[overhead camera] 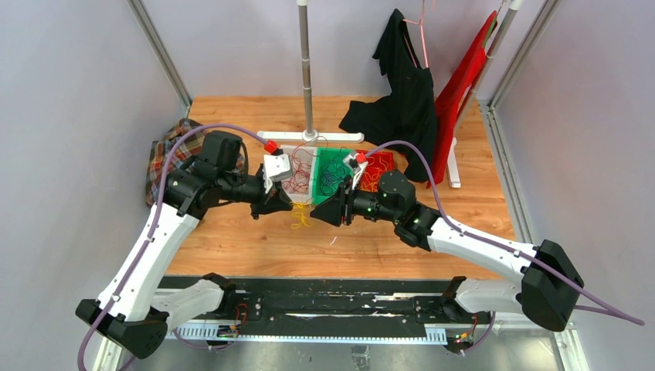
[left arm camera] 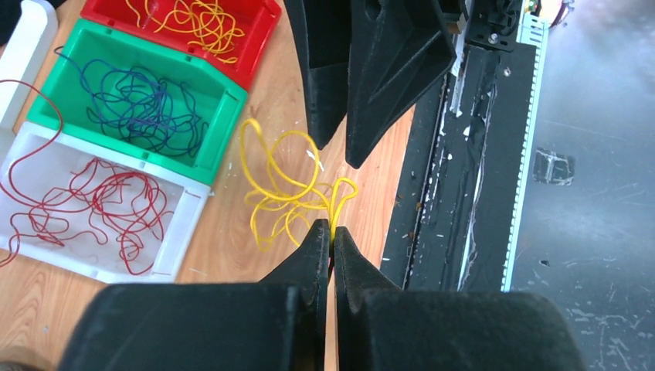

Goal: Untangle the cables

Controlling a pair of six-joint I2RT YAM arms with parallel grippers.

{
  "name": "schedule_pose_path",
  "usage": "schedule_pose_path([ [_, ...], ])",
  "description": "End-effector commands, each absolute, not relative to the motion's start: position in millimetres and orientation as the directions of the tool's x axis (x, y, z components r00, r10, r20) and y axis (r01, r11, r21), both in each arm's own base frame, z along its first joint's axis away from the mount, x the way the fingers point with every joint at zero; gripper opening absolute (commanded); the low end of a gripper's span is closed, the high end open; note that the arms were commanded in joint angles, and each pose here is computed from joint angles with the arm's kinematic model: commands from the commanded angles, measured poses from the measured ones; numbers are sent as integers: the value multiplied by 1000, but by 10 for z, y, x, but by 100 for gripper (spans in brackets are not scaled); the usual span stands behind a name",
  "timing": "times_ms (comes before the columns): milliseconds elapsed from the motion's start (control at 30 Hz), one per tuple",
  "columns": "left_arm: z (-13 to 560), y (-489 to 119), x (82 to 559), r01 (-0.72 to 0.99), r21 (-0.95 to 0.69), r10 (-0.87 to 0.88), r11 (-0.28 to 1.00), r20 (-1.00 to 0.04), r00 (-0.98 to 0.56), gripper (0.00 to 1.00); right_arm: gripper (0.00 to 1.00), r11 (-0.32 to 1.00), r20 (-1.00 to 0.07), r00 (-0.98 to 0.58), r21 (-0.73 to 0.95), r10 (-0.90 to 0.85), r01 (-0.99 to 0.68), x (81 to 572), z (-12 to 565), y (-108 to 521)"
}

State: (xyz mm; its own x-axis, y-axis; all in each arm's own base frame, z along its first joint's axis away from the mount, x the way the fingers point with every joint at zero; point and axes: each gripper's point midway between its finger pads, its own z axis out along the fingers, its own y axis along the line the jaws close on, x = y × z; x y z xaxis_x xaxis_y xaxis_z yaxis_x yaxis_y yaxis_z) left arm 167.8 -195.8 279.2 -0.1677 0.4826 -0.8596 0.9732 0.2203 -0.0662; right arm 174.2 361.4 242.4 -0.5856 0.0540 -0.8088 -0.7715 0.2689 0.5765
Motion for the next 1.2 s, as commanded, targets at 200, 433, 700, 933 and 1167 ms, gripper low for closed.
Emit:
schedule_pose_path([
  [200,3044,-2038,1647,962,-135,421,238,-878,-228,1,45,273,-857,-502,513,112,-814,1736,2633,3743],
  [433,3225,-2084,1595,960,-166,379,226,-893,-244,0,50,563,-920,-386,352,64,-747,2009,2357,3593],
  [700,3347,-2112,1533,957,-196,349,213,-900,-262,1,52,686,-941,-334,281,59,-671,2219,2220,3525],
  [933,3395,-2118,1558,959,-186,346,215,-904,-253,1,55,589,-945,-289,322,153,-741,2085,2491,3759],
  [1167,3472,-2141,1579,962,-179,338,207,-910,-242,1,55,468,-914,-338,405,223,-786,1893,2452,3982],
])
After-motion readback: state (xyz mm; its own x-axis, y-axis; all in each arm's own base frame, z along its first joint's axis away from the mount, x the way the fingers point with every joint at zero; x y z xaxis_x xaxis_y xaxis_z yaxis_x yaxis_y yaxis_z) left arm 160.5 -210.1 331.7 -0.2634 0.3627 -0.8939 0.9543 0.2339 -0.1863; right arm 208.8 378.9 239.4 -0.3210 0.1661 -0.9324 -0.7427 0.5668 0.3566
